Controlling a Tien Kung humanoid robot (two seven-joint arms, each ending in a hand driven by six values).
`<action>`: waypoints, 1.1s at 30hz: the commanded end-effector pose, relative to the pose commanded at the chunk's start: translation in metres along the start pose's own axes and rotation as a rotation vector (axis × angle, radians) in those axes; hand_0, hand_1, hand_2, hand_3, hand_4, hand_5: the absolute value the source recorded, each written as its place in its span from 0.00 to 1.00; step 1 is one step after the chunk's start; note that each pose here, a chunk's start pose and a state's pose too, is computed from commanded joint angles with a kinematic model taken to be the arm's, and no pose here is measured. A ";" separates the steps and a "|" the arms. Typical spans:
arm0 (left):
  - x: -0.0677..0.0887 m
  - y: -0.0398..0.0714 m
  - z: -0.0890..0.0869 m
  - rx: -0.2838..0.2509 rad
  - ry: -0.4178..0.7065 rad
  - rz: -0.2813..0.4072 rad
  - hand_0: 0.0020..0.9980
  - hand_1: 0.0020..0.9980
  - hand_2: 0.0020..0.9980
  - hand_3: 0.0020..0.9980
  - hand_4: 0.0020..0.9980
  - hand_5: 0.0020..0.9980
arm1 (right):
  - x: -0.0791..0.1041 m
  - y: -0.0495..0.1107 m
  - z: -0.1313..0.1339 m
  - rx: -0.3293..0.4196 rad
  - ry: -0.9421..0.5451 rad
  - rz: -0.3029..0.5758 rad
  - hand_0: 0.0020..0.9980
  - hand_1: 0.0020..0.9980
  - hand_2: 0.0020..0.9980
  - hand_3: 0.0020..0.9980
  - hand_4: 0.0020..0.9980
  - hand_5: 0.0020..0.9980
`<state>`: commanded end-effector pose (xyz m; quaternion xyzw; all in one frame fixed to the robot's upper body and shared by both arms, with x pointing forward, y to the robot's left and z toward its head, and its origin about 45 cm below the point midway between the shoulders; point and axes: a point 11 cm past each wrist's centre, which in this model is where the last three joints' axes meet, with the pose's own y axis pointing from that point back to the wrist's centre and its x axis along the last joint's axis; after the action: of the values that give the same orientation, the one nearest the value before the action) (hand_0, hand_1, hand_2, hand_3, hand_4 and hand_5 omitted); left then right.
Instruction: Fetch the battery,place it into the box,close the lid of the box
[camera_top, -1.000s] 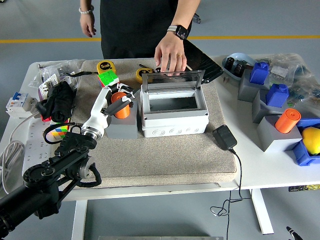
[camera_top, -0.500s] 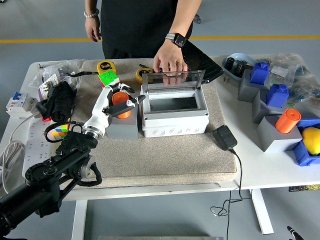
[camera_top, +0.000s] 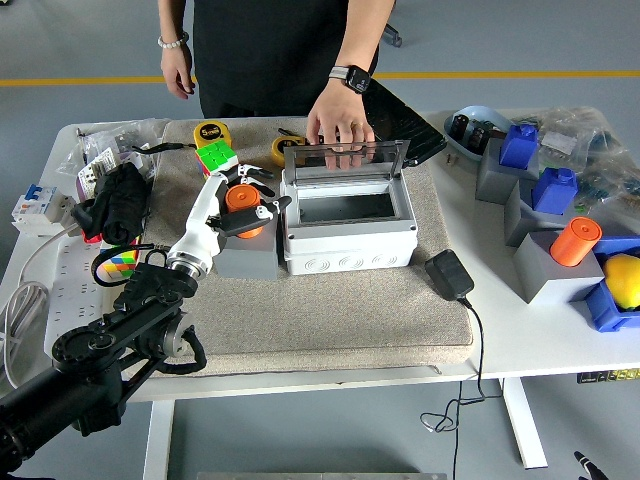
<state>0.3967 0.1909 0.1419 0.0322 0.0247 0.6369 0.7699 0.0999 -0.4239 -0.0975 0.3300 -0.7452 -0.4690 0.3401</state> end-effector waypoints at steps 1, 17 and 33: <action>0.000 0.000 0.000 0.000 -0.001 -0.001 0.13 0.09 0.22 0.29 0.83 0.00 | 0.000 0.000 0.000 0.000 0.000 0.000 0.70 0.68 0.67 0.60 0.97 0.50; -0.003 0.000 0.005 -0.029 -0.005 -0.006 0.11 0.08 0.20 0.28 0.82 0.00 | 0.000 0.000 0.001 0.001 0.001 0.002 0.70 0.68 0.67 0.60 0.97 0.50; -0.055 -0.003 0.081 -0.149 -0.200 -0.195 0.11 0.07 0.19 0.27 0.82 0.00 | 0.003 0.000 0.001 0.001 0.005 0.009 0.71 0.68 0.67 0.60 0.97 0.50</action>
<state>0.3961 0.1346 0.2226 0.0358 -0.0966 0.5529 0.8269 0.0973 -0.4260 -0.0974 0.3279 -0.7460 -0.4664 0.3442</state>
